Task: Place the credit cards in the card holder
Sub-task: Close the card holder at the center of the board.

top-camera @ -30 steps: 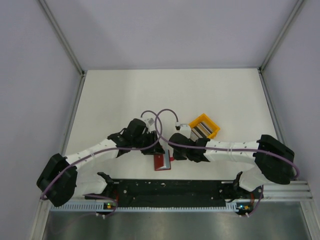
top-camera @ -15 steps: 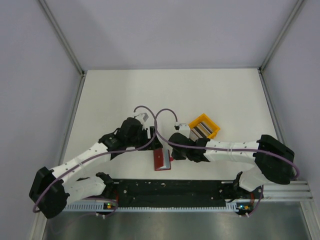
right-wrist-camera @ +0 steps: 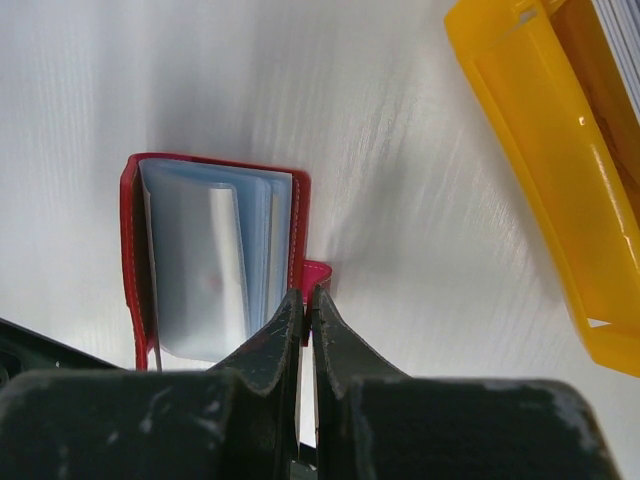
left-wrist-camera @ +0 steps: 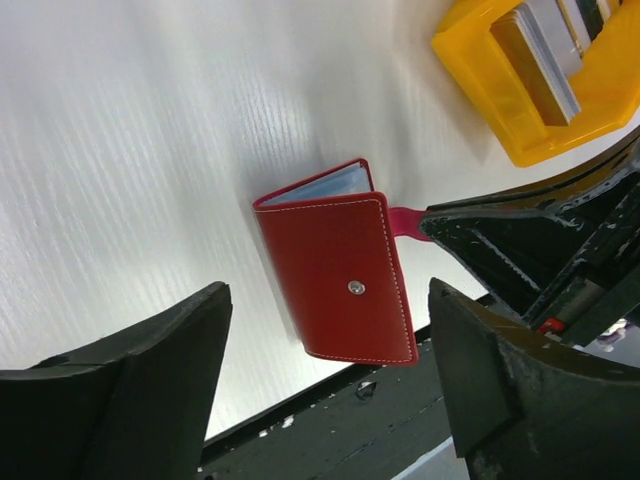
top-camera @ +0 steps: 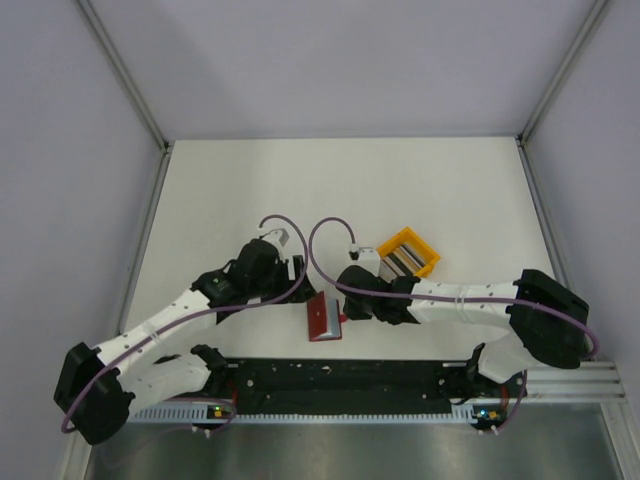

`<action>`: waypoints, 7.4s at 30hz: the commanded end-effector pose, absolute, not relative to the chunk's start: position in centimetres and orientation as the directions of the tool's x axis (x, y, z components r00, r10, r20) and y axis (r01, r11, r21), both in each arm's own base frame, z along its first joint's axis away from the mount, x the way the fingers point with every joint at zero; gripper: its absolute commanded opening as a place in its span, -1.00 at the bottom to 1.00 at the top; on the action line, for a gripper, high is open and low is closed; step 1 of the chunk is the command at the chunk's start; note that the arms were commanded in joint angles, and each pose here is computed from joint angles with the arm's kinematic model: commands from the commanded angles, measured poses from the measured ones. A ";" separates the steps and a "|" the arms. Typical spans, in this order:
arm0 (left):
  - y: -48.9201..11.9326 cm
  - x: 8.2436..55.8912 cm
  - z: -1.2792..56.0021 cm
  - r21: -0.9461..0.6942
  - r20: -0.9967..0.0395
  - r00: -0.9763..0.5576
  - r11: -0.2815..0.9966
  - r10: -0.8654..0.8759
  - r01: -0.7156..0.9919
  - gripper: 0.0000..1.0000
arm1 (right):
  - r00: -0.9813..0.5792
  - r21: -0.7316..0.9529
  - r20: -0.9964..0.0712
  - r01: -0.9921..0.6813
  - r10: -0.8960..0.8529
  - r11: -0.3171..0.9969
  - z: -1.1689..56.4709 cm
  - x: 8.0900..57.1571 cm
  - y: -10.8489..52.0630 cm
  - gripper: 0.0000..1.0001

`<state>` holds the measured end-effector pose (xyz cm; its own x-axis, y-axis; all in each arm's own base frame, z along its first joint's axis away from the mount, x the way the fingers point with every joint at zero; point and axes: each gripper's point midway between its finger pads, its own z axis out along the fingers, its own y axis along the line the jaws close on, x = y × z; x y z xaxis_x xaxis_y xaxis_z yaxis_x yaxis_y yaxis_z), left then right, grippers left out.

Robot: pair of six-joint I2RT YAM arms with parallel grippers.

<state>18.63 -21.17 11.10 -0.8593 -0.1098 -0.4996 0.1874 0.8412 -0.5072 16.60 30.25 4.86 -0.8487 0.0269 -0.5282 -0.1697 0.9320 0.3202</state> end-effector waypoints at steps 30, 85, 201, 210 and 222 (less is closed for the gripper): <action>-25.1 17.6 5.7 -0.543 -0.410 -0.912 0.796 0.027 0.268 -0.90 | -0.821 0.382 -0.563 -0.160 0.092 0.910 7.1 16.6 30.1 -1.00; -26.8 16.8 5.8 -0.515 -0.432 -0.901 0.810 0.036 0.279 -0.81 | -0.796 0.447 -0.595 -0.214 0.110 0.868 9.6 16.0 27.9 -1.00; -20.3 17.7 8.8 -0.322 -0.665 -0.737 0.937 -0.120 0.139 -1.00 | -0.734 0.567 -0.669 -0.399 0.120 0.720 10.1 17.3 27.2 -0.96; -20.2 17.7 7.9 -0.296 -0.661 -0.744 0.945 -0.099 0.136 -1.00 | -0.738 0.552 -0.665 -0.386 0.111 0.739 9.6 17.3 26.8 -0.93; -20.4 17.9 7.9 -0.313 -0.672 -0.733 0.938 -0.107 0.150 -1.00 | -0.749 0.556 -0.655 -0.392 0.097 0.733 9.0 16.7 26.6 -0.91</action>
<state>17.10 -19.91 7.01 -0.7633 -0.0795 -0.6411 0.1451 0.9460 -0.2901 16.52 26.53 8.32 -0.7589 0.0725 -0.6472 -0.3881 0.7477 0.5388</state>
